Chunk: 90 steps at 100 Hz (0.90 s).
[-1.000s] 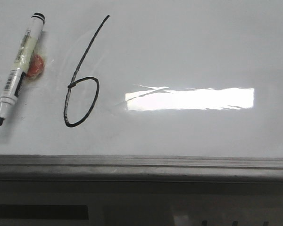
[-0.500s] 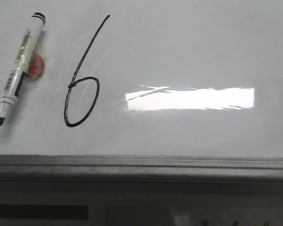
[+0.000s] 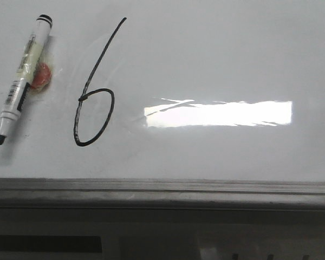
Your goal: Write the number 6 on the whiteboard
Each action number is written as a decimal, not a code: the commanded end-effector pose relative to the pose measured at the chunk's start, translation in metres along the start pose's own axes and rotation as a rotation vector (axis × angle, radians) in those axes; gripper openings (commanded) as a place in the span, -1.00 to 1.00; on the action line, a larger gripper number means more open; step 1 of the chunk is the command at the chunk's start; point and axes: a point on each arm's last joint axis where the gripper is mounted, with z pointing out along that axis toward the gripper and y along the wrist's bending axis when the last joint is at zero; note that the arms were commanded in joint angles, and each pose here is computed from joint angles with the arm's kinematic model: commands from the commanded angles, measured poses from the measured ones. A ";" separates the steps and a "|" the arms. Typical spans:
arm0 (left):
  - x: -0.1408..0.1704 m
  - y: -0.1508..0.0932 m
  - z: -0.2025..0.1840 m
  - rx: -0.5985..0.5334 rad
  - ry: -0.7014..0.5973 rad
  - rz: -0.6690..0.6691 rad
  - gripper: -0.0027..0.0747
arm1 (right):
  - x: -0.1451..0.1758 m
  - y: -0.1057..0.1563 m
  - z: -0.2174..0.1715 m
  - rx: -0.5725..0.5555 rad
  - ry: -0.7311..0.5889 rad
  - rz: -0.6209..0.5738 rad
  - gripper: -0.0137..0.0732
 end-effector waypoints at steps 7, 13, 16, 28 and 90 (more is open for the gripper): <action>0.002 0.001 0.000 0.006 -0.049 -0.011 -0.98 | 0.005 -0.001 0.000 0.015 0.007 0.002 -0.83; 0.002 0.001 0.000 0.006 -0.049 -0.011 -0.98 | 0.005 -0.001 0.000 0.017 0.007 -0.005 -0.83; 0.002 0.001 0.000 0.006 -0.049 -0.011 -0.98 | 0.005 -0.001 0.000 0.018 0.007 -0.007 -0.83; 0.002 0.001 0.000 0.006 -0.049 -0.011 -0.98 | 0.005 -0.001 0.000 0.018 0.007 -0.007 -0.83; 0.002 0.001 0.000 0.006 -0.049 -0.011 -0.98 | 0.005 -0.001 0.000 0.018 0.007 -0.007 -0.83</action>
